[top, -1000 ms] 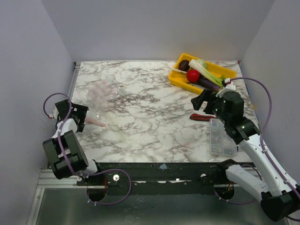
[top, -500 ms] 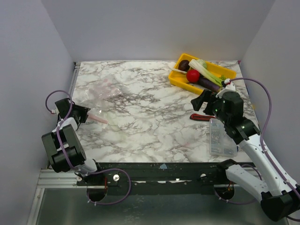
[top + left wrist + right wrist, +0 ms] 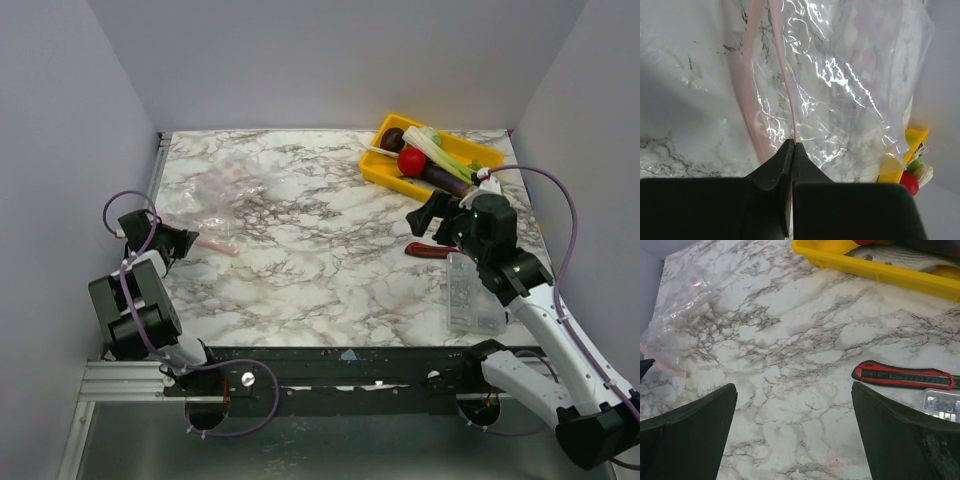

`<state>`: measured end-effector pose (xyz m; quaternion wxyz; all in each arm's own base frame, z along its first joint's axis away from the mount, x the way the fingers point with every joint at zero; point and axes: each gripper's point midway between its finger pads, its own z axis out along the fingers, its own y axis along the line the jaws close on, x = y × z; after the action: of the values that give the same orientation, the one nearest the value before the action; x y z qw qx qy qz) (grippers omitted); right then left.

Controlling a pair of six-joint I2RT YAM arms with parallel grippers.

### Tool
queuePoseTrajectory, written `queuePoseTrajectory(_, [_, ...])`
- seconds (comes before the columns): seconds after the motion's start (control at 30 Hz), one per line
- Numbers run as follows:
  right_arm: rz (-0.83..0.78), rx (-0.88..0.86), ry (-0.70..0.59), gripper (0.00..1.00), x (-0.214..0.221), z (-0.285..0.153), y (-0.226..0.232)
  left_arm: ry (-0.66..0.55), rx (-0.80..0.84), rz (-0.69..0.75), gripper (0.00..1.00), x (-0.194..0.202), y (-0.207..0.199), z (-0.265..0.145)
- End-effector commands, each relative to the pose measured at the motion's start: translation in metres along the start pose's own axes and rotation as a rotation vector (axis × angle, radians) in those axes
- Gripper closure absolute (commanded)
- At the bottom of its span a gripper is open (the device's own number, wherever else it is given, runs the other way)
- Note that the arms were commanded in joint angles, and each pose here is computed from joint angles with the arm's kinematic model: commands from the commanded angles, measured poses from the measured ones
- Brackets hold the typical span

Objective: Place the food in the zip-top bag and seal the zipper
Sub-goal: Pick up the zipper food storage bag at the center of the board, then place the zipper food storage bag at the center of the board.

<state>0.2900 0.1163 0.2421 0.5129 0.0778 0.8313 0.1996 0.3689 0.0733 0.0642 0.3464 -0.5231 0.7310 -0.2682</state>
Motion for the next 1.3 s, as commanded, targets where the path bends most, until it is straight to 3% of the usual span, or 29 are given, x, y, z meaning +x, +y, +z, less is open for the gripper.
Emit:
queuePoseTrajectory(0.0, [0.002, 0.002, 0.036, 0.0, 0.007, 0.003, 0.0, -0.002, 0.081, 0.145, 1.0, 0.0, -0.034, -0.021])
queuePoseTrajectory(0.17, [0.091, 0.031, 0.104, 0.0, 0.026, 0.007, -0.004, -0.096, 0.024, 0.392, 1.0, 0.014, -0.079, -0.061])
queuePoseTrajectory(0.27, [0.081, -0.065, 0.153, 0.0, 0.038, 0.01, 0.011, -0.237, -0.004, 0.589, 1.0, 0.017, -0.111, -0.097])
queuePoseTrajectory(0.37, [0.059, -0.128, 0.187, 0.0, 0.044, 0.012, 0.02, -0.341, 0.026, 0.627, 1.0, 0.017, -0.134, -0.136])
queuePoseTrajectory(0.5, [0.027, -0.288, 0.204, 0.0, 0.037, 0.009, 0.052, -0.352, 0.155, 0.624, 1.0, 0.031, -0.167, -0.181])
queuePoseTrajectory(0.7, [0.003, -0.416, 0.21, 0.0, 0.038, 0.01, 0.102, -0.174, 0.237, 0.756, 1.0, 0.088, -0.184, -0.198])
queuePoseTrajectory(0.87, [0.132, -0.494, 0.213, 0.0, 0.051, 0.013, 0.117, -0.121, 0.1, 1.148, 1.0, 0.129, -0.177, -0.185])
queuePoseTrajectory(1.07, [0.208, -0.242, 0.119, 0.0, 0.051, 0.021, 0.069, 0.175, 0.082, 1.456, 1.0, 0.226, -0.154, -0.162])
queuePoseTrajectory(1.17, [0.2, -0.165, 0.073, 0.0, 0.049, 0.016, 0.049, 0.321, 0.165, 1.497, 1.0, 0.274, -0.153, -0.161])
queuePoseTrajectory(1.27, [0.189, -0.162, 0.116, 0.04, 0.061, 0.016, 0.046, 0.479, 0.273, 1.469, 1.0, 0.313, -0.157, -0.165])
